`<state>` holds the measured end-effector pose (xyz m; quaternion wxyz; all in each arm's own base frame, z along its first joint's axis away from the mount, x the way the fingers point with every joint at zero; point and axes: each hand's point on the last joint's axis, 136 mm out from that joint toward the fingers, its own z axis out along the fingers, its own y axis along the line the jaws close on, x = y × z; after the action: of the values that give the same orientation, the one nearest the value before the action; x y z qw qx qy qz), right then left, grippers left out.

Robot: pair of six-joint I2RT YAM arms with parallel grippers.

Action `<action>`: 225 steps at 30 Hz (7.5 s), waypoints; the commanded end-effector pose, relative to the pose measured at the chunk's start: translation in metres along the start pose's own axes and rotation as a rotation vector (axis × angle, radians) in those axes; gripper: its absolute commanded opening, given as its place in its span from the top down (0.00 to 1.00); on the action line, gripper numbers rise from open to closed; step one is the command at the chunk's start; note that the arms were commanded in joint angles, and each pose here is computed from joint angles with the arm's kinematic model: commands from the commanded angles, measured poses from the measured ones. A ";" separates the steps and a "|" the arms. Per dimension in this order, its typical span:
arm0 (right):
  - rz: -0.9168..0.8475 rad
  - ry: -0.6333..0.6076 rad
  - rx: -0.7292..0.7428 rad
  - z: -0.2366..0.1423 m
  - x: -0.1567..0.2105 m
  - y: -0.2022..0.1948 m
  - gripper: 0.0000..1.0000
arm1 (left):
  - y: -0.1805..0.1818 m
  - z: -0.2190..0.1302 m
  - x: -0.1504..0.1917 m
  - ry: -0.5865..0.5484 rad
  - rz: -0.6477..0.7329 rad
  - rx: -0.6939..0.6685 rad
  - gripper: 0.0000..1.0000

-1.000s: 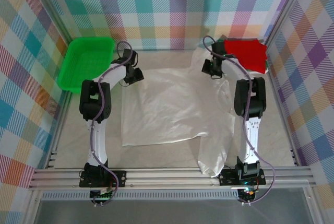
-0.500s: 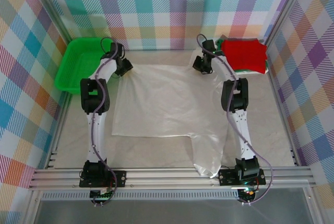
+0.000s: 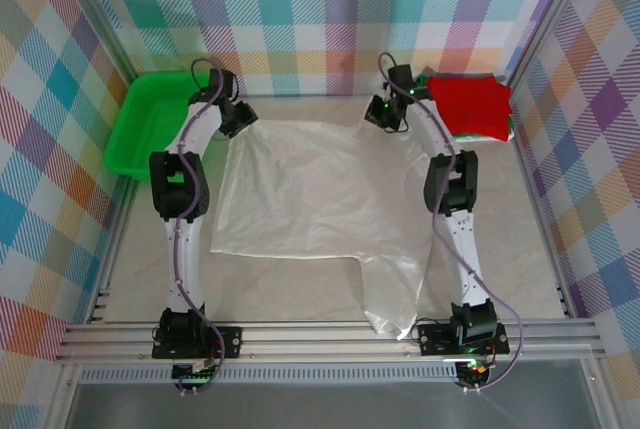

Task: Fold and stack the t-shirts

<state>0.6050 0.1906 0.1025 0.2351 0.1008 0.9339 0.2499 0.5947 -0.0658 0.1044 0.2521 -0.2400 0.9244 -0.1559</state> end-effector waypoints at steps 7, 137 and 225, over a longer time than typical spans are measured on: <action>-0.111 -0.244 -0.016 -0.216 0.071 0.031 0.74 | 0.012 -0.171 0.090 -0.113 0.144 -0.069 0.42; 0.041 0.079 0.077 -0.147 0.123 -0.050 0.70 | 0.079 -0.108 0.151 0.175 0.193 -0.145 0.52; 0.328 0.258 0.101 -0.128 0.188 -0.183 0.65 | 0.164 -0.071 0.193 0.273 -0.002 -0.199 0.51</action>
<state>0.3632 0.0373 0.0277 0.0627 0.2369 0.9383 0.2441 0.3647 -0.0164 0.0241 0.1315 -0.2391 0.9577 -0.0917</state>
